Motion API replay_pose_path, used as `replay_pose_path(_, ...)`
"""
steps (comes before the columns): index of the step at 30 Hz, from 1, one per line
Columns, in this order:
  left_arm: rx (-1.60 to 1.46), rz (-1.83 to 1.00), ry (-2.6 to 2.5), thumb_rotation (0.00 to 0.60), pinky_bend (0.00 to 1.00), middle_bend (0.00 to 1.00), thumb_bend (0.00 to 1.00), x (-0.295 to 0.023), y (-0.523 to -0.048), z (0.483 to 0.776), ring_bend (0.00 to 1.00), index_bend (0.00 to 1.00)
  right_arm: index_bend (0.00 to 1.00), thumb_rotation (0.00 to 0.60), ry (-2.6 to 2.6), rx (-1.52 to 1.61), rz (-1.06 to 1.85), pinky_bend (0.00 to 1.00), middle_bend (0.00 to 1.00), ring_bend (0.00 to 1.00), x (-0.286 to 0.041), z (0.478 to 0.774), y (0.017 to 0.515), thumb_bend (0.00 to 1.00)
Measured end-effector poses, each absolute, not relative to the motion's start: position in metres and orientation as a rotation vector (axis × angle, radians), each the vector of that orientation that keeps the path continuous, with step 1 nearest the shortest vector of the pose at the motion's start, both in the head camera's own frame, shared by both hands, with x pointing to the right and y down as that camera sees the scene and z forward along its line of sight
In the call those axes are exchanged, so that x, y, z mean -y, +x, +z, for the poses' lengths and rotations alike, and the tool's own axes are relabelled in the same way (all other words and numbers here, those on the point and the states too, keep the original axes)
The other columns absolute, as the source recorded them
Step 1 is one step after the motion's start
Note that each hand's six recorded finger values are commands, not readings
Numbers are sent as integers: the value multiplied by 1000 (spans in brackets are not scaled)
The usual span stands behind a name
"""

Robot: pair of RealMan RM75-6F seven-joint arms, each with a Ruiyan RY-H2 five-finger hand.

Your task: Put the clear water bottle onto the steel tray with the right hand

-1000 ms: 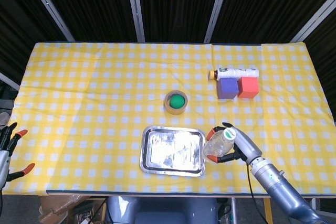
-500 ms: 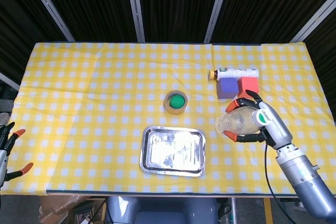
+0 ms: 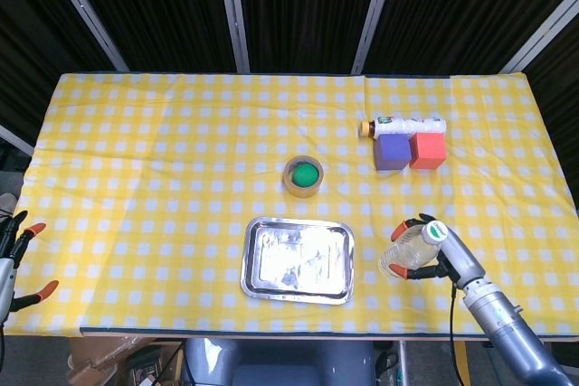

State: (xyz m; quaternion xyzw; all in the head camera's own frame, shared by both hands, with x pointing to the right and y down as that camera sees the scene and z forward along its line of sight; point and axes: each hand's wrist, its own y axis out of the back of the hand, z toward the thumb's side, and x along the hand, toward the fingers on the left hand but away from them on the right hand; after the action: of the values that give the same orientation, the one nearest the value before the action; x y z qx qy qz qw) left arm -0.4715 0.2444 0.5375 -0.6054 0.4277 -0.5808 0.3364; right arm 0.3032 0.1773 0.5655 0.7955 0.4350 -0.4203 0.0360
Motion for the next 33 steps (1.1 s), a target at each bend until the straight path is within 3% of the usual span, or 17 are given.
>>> replay_pose_path(4,-1112,-1517,-1576,600,0,9,155,-245,-471,538,0,166,875,600,2450,-1310,-1269,0,727,424,-191,585,305,1000)
replay_pose_path(12,-1105,-1520,-1575,600,0,10,155,-245,-471,539,0,166,876,600,2522,-1369,-1168,0,727,424,-191,578,303,1000)
replay_pose_path(25,-1105,-1516,-1584,600,0,10,155,-245,-469,539,0,166,876,600,2302,-1635,-1463,0,727,424,-169,573,422,1000)
replay_pose_path(33,-1117,-1521,-1576,600,0,9,156,-245,-472,537,0,165,876,600,2361,-1596,-1438,0,727,424,-172,568,411,1000)
